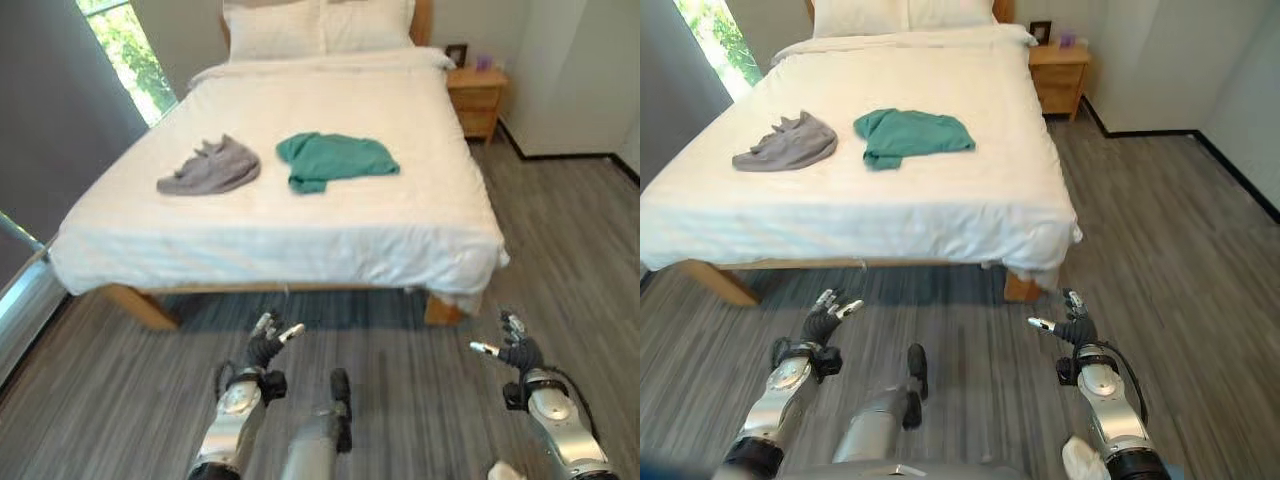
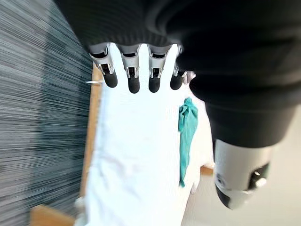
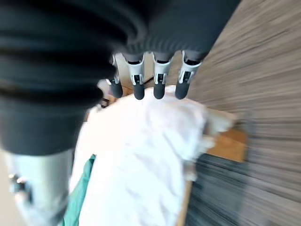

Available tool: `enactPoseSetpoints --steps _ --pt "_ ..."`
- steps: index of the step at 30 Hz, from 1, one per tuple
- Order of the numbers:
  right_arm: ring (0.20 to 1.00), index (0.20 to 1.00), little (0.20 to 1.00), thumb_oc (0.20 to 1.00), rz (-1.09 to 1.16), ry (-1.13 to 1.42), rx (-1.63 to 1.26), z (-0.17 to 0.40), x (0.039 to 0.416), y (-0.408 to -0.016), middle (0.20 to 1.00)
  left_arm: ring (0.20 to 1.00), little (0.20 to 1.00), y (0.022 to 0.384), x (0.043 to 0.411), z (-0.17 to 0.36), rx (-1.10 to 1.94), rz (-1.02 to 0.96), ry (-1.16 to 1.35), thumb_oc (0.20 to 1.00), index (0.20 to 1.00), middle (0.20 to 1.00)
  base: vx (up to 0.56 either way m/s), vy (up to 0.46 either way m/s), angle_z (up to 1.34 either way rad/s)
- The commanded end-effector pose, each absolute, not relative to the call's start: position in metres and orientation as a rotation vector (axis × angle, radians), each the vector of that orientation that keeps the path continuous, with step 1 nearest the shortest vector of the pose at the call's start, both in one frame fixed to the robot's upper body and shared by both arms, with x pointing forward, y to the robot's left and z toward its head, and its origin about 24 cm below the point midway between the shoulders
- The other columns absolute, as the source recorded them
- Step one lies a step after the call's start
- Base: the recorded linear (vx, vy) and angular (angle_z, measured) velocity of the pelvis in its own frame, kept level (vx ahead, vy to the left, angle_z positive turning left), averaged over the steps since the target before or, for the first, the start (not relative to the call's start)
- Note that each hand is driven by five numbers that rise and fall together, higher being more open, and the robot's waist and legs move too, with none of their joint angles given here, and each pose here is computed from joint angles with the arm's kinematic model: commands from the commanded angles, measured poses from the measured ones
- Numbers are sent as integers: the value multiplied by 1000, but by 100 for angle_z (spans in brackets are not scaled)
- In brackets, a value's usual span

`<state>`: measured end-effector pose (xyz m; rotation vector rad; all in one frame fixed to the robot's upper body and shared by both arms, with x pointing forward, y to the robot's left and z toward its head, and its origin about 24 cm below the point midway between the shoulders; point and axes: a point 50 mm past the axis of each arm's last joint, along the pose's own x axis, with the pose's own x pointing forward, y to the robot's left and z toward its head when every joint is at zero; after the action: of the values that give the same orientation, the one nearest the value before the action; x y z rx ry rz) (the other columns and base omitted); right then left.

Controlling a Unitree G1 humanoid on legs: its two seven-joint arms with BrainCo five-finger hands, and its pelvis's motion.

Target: Pick up bed clothes into laundry basket.

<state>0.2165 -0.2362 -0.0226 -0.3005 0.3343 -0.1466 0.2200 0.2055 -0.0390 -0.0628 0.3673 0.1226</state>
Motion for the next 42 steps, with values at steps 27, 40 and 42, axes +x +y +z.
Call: enactPoseSetpoints --steps 27,40,42 --pt "1000 1000 1000 1000 -218 -27 -485 76 265 -283 1000 1000 1000 191 220 -16 -3 -250 295 1000 1000 1000 222 -35 60" --pt "1000 1000 1000 1000 -374 143 -1075 196 369 -344 1000 1000 1000 208 197 -21 -33 -304 374 1000 1000 1000 -10 -39 25" --pt "1000 1000 1000 1000 -392 147 -1132 210 372 -346 1000 1000 1000 208 198 -20 -26 -315 372 1000 1000 1000 -134 -19 17"
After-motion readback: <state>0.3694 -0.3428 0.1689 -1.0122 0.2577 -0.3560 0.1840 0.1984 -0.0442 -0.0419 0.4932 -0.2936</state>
